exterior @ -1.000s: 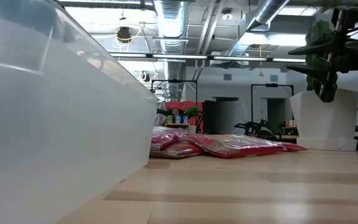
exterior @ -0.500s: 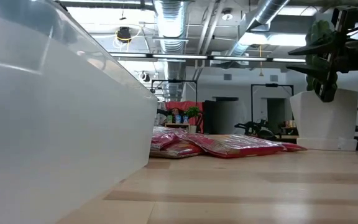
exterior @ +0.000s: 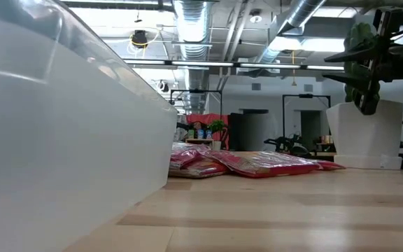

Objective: Sort popcorn bags into baskets
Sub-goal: Put the popcorn bag into the transparent bin

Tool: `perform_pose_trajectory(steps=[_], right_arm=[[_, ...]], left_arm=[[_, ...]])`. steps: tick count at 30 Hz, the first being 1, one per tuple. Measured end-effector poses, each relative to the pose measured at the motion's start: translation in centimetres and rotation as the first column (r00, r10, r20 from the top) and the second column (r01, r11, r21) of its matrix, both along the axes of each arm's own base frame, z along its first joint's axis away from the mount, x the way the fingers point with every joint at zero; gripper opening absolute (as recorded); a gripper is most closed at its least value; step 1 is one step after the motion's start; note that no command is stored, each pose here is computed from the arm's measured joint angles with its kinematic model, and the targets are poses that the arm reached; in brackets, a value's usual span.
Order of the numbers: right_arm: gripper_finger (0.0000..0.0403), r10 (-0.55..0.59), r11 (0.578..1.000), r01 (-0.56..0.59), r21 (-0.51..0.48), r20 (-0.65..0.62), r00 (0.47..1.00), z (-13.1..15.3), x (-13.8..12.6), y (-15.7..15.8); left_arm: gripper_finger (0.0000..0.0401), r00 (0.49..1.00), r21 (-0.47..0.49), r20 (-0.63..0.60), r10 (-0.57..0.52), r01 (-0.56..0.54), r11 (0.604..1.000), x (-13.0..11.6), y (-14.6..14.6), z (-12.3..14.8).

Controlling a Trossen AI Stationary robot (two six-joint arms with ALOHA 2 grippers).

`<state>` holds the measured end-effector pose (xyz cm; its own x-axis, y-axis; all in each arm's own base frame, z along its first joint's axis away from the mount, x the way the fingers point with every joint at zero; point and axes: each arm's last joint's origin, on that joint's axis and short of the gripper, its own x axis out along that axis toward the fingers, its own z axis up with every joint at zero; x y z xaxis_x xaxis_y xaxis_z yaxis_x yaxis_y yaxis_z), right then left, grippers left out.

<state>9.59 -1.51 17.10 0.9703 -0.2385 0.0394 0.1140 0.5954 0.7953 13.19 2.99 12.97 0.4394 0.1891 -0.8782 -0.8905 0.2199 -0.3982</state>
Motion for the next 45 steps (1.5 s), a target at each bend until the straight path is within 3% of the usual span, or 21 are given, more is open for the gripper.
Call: perform_pose_trajectory(steps=[3, 11, 13, 18, 24, 32, 39, 45], right_arm=[[0.0144, -0.001, 1.0, 0.001, 0.0, 0.0, 1.0, 0.0, 0.0, 0.0], [0.0142, -0.001, 1.0, 0.001, 0.0, 0.001, 1.0, 0.0, 0.0, 0.0], [0.0144, -0.001, 1.0, 0.001, 0.0, 0.0, 1.0, 0.0, 0.0, 0.0], [0.0144, -0.001, 1.0, 0.001, 0.0, 0.0, 1.0, 0.0, 0.0, 0.0], [0.0136, 0.0, 1.0, 0.0, -0.004, -0.003, 1.0, 0.0, 0.0, 0.0], [0.0134, 0.0, 1.0, 0.0, -0.006, -0.005, 1.0, 0.0, 0.0, 0.0], [0.0139, -0.001, 1.0, 0.0, -0.009, -0.006, 1.0, 0.0, 0.0, 0.0], [0.0134, -0.001, 1.0, 0.001, -0.011, -0.007, 1.0, 0.0, 0.0, 0.0]], left_arm=[[0.0233, 1.0, -0.031, -0.006, 0.008, -0.008, 0.999, -0.4, -0.1, -0.7], [0.0042, 0.999, -0.033, 0.026, -0.029, 0.03, 0.999, -0.4, -0.2, -1.3], [0.0014, 0.998, -0.022, 0.032, -0.049, 0.05, 0.999, -0.3, -0.2, -1.3], [0.0004, 0.996, -0.023, 0.081, -0.022, 0.024, 0.999, 0.0, -0.1, -1.0], [0.0002, 0.986, 0.005, 0.165, -0.008, 0.007, 1.0, 1.3, 0.2, 1.1], [0.0001, 0.975, 0.023, 0.221, -0.008, 0.003, 1.0, 2.8, 0.5, 5.5], [0.0, 0.982, 0.07, 0.187, -0.017, 0.004, 0.998, 3.1, 0.7, 10.6], [0.0, 0.975, -0.007, 0.221, 0.021, -0.02, 1.0, 3.2, -0.6, 13.7]])
